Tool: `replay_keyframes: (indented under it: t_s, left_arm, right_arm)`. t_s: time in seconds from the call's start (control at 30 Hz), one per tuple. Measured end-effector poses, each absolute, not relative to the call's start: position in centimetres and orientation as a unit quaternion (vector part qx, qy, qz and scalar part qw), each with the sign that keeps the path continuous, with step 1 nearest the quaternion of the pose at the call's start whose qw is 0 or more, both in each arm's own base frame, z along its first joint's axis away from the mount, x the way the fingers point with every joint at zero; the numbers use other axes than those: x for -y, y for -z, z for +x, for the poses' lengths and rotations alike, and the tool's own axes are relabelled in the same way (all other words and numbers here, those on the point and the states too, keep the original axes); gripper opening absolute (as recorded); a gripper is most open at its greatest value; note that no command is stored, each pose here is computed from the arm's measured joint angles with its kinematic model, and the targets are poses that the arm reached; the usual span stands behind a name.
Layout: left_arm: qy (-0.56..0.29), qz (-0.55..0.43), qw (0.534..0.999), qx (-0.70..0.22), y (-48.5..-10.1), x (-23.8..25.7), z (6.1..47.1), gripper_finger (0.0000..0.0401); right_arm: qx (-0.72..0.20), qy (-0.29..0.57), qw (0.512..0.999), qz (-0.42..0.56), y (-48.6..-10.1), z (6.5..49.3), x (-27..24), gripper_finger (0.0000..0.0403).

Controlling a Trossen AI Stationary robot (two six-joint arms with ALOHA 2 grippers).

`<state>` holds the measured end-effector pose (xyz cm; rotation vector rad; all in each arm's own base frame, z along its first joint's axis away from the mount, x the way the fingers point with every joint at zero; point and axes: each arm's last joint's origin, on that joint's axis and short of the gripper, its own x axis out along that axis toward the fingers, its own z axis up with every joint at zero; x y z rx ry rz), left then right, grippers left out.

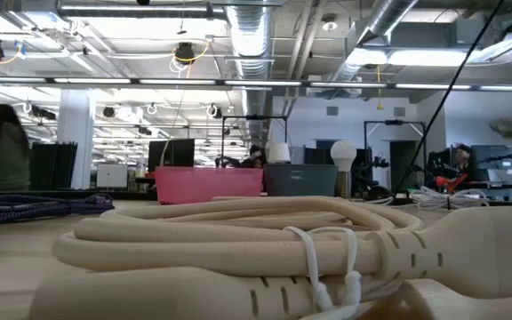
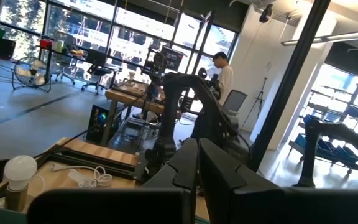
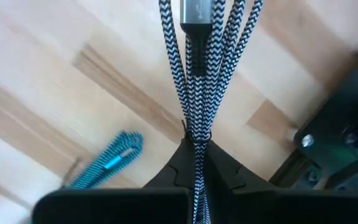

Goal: Pick & Place USB Port
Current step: Put the white charger cable into the blue bin

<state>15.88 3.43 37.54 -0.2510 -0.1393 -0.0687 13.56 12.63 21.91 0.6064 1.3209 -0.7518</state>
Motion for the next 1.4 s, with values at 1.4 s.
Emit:
replay_keyframes:
  t_s: [1.4]
  left_arm:
    - [0.034, -0.125, 0.989, 0.069, -37.5, -3.4, 15.9, 0.0016]
  right_arm:
    - [-0.258, 0.353, 0.856, 0.274, -36.1, 23.4, 1.7, 0.0000]
